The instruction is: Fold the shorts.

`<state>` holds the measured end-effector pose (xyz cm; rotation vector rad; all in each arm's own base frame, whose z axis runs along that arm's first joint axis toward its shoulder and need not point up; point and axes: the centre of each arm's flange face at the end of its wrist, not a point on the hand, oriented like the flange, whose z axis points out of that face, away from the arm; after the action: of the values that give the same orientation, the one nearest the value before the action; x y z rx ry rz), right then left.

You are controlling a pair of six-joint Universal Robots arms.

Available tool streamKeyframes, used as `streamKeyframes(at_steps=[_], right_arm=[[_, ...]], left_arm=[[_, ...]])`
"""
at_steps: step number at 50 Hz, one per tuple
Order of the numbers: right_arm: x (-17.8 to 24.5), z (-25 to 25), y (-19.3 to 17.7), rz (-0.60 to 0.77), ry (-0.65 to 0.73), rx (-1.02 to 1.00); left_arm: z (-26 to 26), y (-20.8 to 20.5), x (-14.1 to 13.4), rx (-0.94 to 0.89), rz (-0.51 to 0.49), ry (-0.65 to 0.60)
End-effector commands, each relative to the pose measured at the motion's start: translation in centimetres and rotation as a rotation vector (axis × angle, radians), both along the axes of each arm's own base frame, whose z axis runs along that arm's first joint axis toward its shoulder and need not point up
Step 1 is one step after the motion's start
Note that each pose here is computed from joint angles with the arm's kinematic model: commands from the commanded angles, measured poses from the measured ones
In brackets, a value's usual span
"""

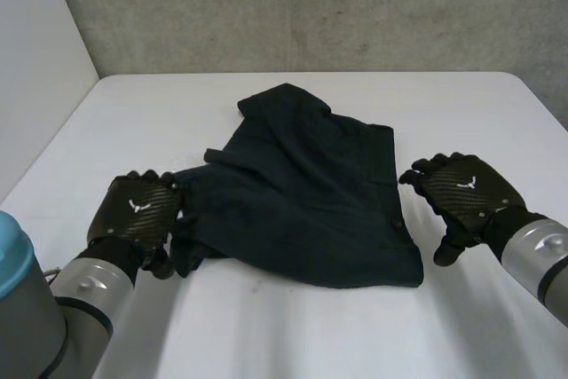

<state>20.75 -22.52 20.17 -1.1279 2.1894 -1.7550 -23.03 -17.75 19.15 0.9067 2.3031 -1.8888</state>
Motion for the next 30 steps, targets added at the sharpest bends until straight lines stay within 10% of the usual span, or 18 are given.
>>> streamKeyframes(at_steps=[1, 30], right_arm=[[-0.1, 0.7, 2.3, 0.053, -0.020, -0.018], [0.4, -3.7, 3.8, 0.136, 0.036, 0.315]], left_arm=[[-1.4, -0.6, 1.2, 0.062, 0.004, -0.002], [-5.8, -6.4, -0.5, 0.231, 0.001, 0.123]])
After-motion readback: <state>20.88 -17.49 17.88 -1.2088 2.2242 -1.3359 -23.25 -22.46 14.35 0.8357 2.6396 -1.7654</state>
